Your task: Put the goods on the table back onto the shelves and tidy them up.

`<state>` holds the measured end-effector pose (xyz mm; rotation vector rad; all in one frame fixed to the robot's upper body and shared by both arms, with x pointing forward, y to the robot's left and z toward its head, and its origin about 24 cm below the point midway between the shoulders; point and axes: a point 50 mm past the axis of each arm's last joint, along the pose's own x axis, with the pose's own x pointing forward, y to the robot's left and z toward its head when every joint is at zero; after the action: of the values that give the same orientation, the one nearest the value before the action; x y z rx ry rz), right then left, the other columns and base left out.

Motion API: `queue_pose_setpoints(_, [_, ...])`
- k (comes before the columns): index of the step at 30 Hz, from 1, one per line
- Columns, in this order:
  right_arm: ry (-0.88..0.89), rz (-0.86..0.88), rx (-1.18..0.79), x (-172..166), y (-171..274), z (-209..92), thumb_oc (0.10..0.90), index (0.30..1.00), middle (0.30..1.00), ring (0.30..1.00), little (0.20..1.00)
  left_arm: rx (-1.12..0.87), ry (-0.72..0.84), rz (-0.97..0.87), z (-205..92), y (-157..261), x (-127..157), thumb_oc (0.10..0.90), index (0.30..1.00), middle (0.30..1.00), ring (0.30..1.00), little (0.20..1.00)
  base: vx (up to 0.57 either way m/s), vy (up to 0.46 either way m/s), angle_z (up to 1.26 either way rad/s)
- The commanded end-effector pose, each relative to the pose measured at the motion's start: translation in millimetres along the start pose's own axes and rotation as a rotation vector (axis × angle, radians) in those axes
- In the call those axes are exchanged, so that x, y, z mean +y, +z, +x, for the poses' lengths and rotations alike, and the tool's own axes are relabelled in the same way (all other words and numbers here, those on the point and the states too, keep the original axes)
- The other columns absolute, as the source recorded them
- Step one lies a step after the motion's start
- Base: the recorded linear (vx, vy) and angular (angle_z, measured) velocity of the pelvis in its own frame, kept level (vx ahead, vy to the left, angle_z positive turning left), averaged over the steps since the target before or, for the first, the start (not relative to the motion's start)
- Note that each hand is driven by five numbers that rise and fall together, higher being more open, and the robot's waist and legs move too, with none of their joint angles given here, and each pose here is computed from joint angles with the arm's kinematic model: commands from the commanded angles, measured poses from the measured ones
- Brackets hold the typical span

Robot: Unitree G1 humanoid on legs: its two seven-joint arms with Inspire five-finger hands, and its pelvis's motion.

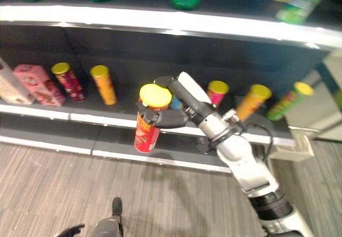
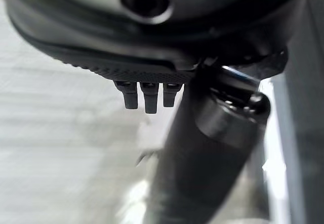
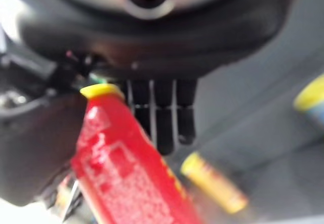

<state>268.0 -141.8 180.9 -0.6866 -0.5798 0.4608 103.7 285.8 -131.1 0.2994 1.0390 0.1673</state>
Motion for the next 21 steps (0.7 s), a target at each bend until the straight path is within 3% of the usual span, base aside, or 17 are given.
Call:
queue_pose_setpoints(1, [-0.186, -0.217, -0.287, -47, 50, 25, 0.400, 0.300, 0.300, 0.300, 0.300, -0.051, 0.038, -0.009, -7, -4, 3, 0.800, 0.900, 0.900, 0.900, 0.900, 0.00, 0.212, -0.18])
queue_pose_setpoints(11, [-0.204, -0.294, -0.267, -45, 46, 27, 0.400, 0.300, 0.300, 0.300, 0.300, -0.055, 0.066, -0.066, -5, -2, 2, 0.800, 0.900, 0.900, 0.900, 0.900, 0.04, -0.027, 0.22])
queue_pose_setpoints(12, [-0.196, -0.276, -0.284, -42, 49, 26, 0.400, 0.300, 0.300, 0.300, 0.300, -0.047, 0.026, -0.071, -7, -6, -14, 0.800, 0.900, 0.900, 0.900, 0.900, 0.08, -0.244, 0.20])
queue_pose_setpoints(14, [-0.197, -0.263, -0.272, -39, 46, 23, 0.400, 0.300, 0.300, 0.300, 0.300, -0.027, 0.016, -0.065, -7, -11, -18, 0.800, 0.900, 0.900, 0.900, 0.900, 0.10, -0.216, 0.39])
queue_pose_setpoints(21, [-0.236, -0.317, -0.245, -35, 39, 23, 0.400, 0.300, 0.300, 0.300, 0.300, -0.050, 0.014, -0.044, -8, -8, -19, 0.800, 0.900, 0.900, 0.900, 0.900, 0.02, -0.044, -0.02])
